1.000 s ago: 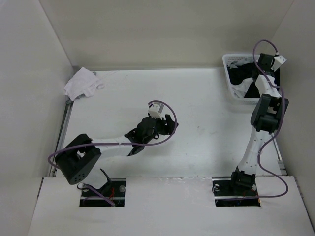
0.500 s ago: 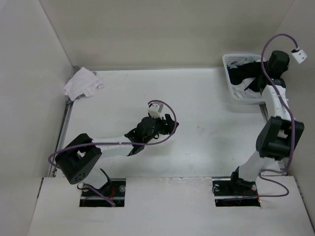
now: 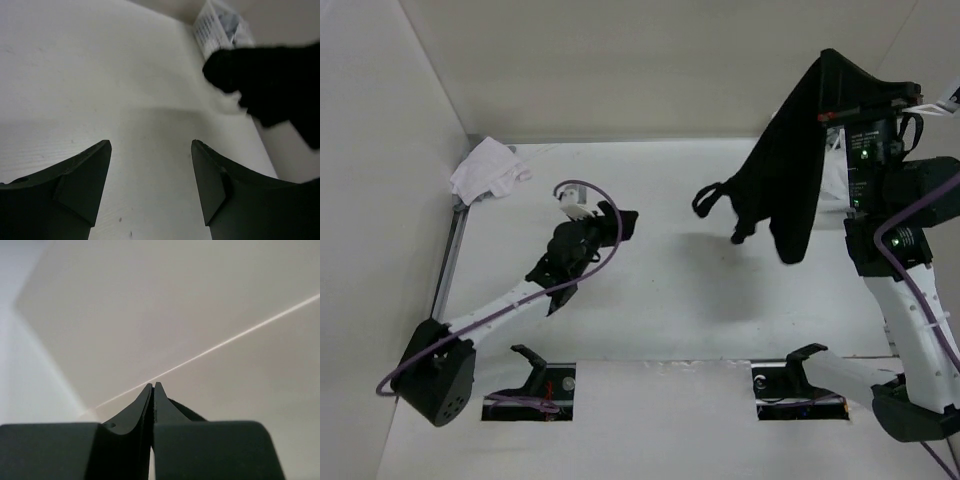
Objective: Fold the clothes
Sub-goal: Move the tank top to the center of the board
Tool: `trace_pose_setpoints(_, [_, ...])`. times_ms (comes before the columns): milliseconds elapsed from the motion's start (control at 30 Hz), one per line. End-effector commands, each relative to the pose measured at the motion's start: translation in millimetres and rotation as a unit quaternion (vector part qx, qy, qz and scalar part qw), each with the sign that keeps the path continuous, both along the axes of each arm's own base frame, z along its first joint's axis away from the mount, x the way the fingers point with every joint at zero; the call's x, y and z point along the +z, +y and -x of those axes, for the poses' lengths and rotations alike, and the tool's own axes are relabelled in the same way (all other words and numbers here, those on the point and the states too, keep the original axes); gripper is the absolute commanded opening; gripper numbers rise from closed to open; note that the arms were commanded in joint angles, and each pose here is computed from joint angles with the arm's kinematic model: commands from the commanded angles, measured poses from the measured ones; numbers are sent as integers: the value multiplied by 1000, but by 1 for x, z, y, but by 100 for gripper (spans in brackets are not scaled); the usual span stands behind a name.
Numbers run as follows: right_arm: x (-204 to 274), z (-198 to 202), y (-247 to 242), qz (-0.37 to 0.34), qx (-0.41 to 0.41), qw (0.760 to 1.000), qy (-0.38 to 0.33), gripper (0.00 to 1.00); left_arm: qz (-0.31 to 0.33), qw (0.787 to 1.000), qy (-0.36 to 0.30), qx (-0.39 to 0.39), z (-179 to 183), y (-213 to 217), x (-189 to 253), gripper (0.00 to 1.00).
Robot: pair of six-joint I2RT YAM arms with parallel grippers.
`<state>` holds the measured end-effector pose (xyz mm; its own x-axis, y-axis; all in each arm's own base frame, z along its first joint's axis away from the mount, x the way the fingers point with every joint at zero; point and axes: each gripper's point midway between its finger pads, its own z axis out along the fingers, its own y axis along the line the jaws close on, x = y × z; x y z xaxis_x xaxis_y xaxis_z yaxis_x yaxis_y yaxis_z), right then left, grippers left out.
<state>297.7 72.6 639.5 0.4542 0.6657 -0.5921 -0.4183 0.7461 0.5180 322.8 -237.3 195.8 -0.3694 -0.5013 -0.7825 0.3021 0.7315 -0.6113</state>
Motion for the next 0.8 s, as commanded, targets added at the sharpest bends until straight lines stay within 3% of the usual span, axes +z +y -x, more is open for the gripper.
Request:
trace_pose_setpoints(0, [13, 46, 54, 41, 110, 992, -35, 4, 63, 995, 5, 77, -6, 51, 27, 64])
trace_pose_setpoints(67, [-11, 40, 75, 50, 139, 989, -14, 5, 79, 991, 0, 109, -7, 72, 31, 64])
trace_pose_setpoints(167, [-94, 0, 126, 71, 193, 976, 73, 7, 85, 988, 0, 129, -7, 88, 31, 64])
trace_pose_setpoints(233, [-193, -32, 197, 94, 275, 942, 166, 6, 77, 989, 6, 125, -5, 88, 30, 64])
trace_pose_setpoints(300, [-232, -38, 226, 98, 307, 924, 205, 6, 74, 989, 6, 128, -3, 91, 31, 64])
trace_pose_setpoints(333, [-284, -39, 274, 120, 354, 892, 255, 6, 72, 989, 7, 133, -2, 94, 30, 64])
trace_pose_setpoints(400, [-343, -33, 329, 142, 406, 847, 311, 7, 68, 987, 9, 145, 1, 103, 28, 64])
trace_pose_setpoints(433, [-360, -28, 347, 150, 424, 831, 328, 8, 67, 986, 10, 155, 2, 110, 27, 63])
trace_pose_setpoints(500, [-411, -10, 398, 169, 468, 773, 393, 8, 66, 977, 17, 202, 6, 138, 21, 62])
trace_pose_setpoints(533, [-420, -2, 406, 177, 473, 763, 403, 8, 67, 974, 19, 217, 8, 147, 19, 62])
trace_pose_setpoints(700, [-406, 6, 396, 186, 457, 782, 381, 2, 63, 966, 42, 248, 17, 171, 2, 58])
trace_pose_setpoints(767, [-385, -14, 367, 174, 424, 810, 367, 1, 62, 967, 54, 241, 14, 166, -6, 58])
